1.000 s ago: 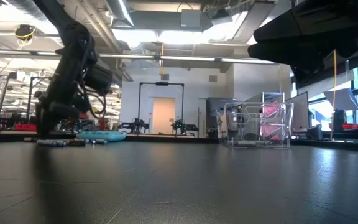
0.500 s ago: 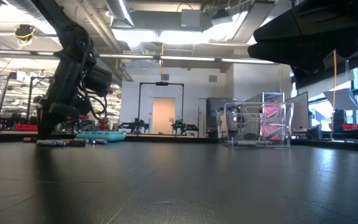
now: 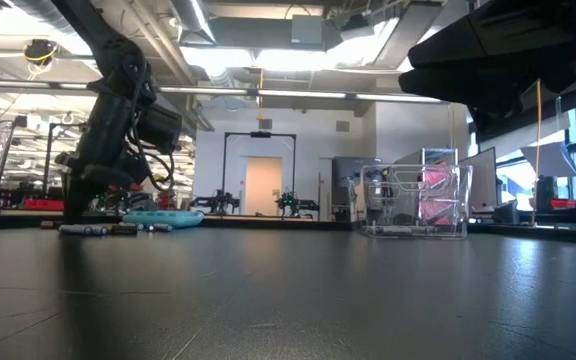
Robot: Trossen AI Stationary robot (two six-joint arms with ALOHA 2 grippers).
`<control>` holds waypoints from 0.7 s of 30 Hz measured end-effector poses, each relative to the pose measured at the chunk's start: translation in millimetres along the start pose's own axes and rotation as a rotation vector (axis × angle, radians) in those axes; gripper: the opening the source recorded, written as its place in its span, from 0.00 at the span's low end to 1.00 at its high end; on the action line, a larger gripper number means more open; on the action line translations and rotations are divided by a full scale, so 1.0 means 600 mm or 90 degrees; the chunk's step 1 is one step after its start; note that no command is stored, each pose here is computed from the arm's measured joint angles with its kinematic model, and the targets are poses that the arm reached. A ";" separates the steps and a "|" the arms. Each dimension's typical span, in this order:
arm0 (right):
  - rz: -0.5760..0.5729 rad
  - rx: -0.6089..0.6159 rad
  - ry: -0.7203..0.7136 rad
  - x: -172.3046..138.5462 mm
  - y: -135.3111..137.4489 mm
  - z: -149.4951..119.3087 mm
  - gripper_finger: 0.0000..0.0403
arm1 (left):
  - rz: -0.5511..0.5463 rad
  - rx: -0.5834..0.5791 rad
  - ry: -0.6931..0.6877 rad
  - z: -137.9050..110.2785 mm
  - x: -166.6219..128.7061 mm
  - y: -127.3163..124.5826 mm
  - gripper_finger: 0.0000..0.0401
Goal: Sort batteries
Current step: Put the black battery into the bottom transparent bin
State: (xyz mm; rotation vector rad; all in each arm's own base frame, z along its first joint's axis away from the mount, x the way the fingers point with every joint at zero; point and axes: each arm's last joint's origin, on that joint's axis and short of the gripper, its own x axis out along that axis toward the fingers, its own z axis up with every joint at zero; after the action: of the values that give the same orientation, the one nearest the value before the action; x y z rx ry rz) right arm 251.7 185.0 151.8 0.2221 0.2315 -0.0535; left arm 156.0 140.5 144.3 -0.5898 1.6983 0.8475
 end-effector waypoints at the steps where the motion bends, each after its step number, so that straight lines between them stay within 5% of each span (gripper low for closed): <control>1: 0.000 0.000 0.000 0.000 0.000 0.000 0.30 | 0.000 -0.001 -0.001 0.000 0.000 0.000 0.00; 5: 0.000 0.000 0.000 0.000 0.000 0.000 0.30 | -0.001 -0.006 -0.003 0.001 0.000 0.000 0.03; 14: 0.001 0.000 0.000 0.000 0.000 0.000 0.30 | -0.012 -0.046 -0.006 -0.012 0.026 -0.003 0.27; 21: 0.006 0.001 0.002 0.000 0.001 0.000 0.30 | -0.024 -0.051 -0.004 -0.012 0.028 -0.002 0.05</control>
State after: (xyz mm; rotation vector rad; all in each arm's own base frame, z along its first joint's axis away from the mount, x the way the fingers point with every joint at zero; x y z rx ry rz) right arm 251.7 185.4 151.8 0.2249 0.2340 -0.0445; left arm 148.2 134.8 128.9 -0.6707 1.6490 0.8927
